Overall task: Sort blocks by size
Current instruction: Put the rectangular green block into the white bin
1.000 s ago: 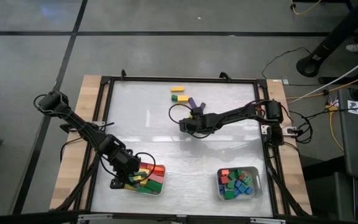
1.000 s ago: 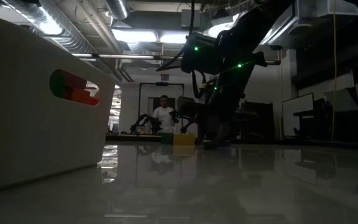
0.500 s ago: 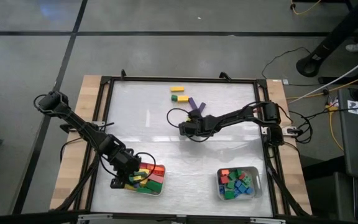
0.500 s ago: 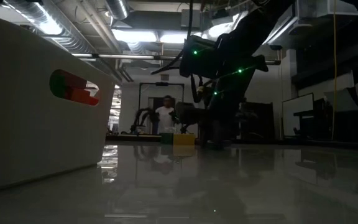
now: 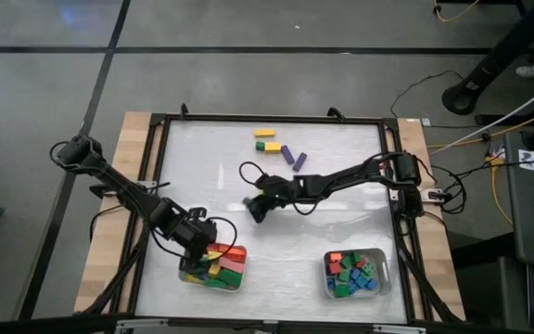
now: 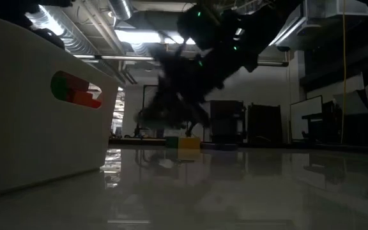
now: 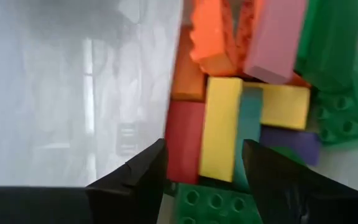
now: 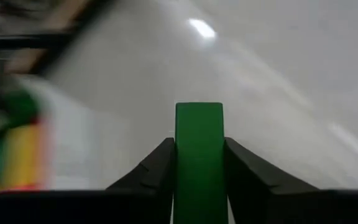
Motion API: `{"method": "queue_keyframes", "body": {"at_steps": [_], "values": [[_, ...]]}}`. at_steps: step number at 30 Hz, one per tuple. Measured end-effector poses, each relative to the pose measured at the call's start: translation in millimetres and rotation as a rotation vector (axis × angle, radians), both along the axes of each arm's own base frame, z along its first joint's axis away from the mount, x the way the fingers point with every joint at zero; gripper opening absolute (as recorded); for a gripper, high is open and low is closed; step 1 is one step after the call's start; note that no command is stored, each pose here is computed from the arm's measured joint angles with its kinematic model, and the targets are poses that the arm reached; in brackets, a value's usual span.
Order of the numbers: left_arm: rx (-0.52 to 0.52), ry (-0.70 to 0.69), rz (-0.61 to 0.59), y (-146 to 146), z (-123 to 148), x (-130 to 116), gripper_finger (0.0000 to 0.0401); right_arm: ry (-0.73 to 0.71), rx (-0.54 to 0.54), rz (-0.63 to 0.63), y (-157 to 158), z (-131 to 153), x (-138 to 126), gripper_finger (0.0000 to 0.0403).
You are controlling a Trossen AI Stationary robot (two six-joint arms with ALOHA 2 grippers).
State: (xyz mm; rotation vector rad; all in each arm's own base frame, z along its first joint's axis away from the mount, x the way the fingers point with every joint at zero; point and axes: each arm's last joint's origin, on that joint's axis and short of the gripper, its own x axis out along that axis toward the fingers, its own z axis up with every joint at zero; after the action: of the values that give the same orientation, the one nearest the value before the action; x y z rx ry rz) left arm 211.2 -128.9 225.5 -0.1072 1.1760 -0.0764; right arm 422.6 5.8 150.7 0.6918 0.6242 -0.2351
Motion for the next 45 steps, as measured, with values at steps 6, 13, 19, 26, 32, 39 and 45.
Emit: {"method": "queue_keyframes", "body": {"at_steps": [6, 13, 19, 26, 32, 39, 45], "values": [[0.019, -0.026, -0.01, 7, 5, 0, 0.0194, -0.315, 0.083, 0.217, 16, 27, 13, 0.0102], [0.198, -0.126, 0.112, 31, 24, -14, 0.0194, -0.454, 0.058, 0.37, 67, 40, 11, 0.0111], [0.372, -0.261, 0.278, 54, 39, -18, 0.0194, -0.476, -0.105, 0.404, 111, 40, 2, 0.0109], [0.356, -0.314, 0.37, 66, 43, -9, 0.0194, -0.487, -0.263, 0.329, 133, 30, -1, 0.011], [0.325, -0.364, 0.391, 66, 46, -3, 0.0194, -0.498, -0.317, 0.321, 136, 30, 7, 0.0109], [0.321, -0.367, 0.395, 66, 46, -3, 0.0194, -0.5, -0.299, 0.372, 142, 19, 21, 0.0109], [0.321, -0.367, 0.395, 66, 46, -3, 0.0194, -0.48, -0.3, 0.379, 144, 6, 27, 0.012]]}}
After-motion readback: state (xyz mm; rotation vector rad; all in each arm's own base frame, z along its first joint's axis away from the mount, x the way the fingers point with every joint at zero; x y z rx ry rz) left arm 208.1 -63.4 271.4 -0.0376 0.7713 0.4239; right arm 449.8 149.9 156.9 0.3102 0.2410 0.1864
